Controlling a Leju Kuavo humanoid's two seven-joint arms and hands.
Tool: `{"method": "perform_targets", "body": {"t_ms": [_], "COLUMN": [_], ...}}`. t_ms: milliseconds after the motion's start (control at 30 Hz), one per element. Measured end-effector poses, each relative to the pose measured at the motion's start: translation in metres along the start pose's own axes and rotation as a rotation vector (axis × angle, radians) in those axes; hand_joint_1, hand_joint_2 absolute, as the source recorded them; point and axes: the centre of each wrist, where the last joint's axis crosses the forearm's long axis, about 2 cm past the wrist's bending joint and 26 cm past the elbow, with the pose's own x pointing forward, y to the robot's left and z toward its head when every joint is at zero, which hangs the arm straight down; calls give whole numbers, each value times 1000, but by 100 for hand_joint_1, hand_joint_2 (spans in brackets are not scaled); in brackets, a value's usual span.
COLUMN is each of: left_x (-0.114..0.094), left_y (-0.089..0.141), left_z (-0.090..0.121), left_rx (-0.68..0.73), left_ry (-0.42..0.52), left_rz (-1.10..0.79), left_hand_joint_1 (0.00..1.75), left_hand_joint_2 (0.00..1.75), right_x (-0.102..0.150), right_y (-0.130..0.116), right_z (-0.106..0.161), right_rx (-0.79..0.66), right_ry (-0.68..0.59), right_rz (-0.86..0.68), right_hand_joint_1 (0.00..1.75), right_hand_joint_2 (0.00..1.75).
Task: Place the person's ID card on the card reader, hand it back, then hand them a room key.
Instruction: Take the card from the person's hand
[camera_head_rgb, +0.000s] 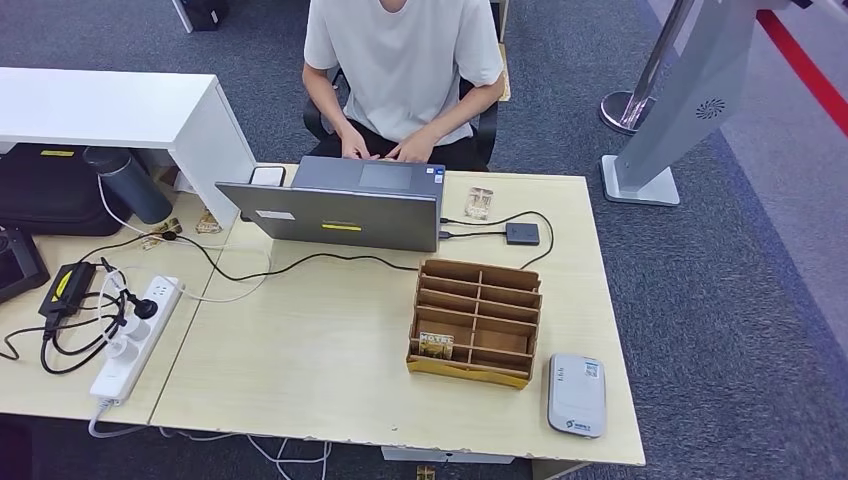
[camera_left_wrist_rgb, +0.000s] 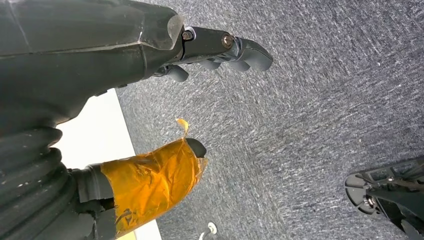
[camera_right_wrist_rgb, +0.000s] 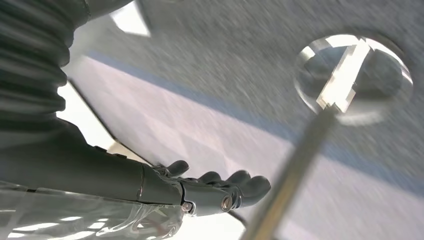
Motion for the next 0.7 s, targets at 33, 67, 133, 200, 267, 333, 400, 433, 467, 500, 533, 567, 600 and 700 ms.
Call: {"method": "perform_targets", "body": {"t_ms": [33, 67, 133, 200, 267, 333, 400, 433, 467, 500, 533, 567, 600, 700], "left_x": [0, 1, 1, 2, 2, 2, 2, 2, 2, 3, 3, 3, 4, 5], "left_y": [0, -1, -2, -2, -3, -3, -3, -3, -3, -3, -3, -3, -3, 0], "left_z": [0, 0, 0, 0, 0, 0, 0, 0, 0, 0, 0, 0, 0, 0], "left_rx": [-1, -2, -3, -5, -5, -6, -7, -9, -10, -12, -18, -27, -39, -63], "left_ry": [-1, -1, -2, -3, -3, -4, -4, -4, -4, -5, -7, -10, -15, -33], "left_rz": [0, -1, -1, -1, -1, 0, -1, -1, -1, -1, 0, 2, 6, 14], "left_hand_joint_1": [0, 0, 0, 0, 0, 0, 0, 0, 0, 0, 0, 0, 0, 0], "left_hand_joint_2": [175, 175, 175, 175, 175, 175, 175, 175, 131, 87, 44, 0, 44, 175], "right_x": [1, 3, 5, 7, 7, 7, 8, 10, 12, 16, 21, 28, 36, 72], "right_y": [-9, -19, -34, -45, -52, -58, -65, -70, -76, -84, -93, -103, -113, -143], "right_z": [-4, -7, -12, -14, -15, -16, -17, -18, -18, -19, -20, -22, -23, -24], "right_rx": [-21, -40, -82, -121, -151, -174, -207, -228, -254, -281, -311, -343, -376, -481], "right_ry": [-13, -22, -31, -36, -40, -44, -67, -84, -102, -118, -134, -150, -170, -246], "right_rz": [-5, -9, -16, -20, -21, -23, -29, -36, -45, -56, -69, -83, -99, -139], "right_hand_joint_1": [0, 0, 0, 0, 0, 0, 0, 0, 0, 0, 0, 0, 0, 0], "right_hand_joint_2": [175, 175, 175, 175, 175, 175, 175, 175, 175, 175, 175, 175, 175, 175]}}
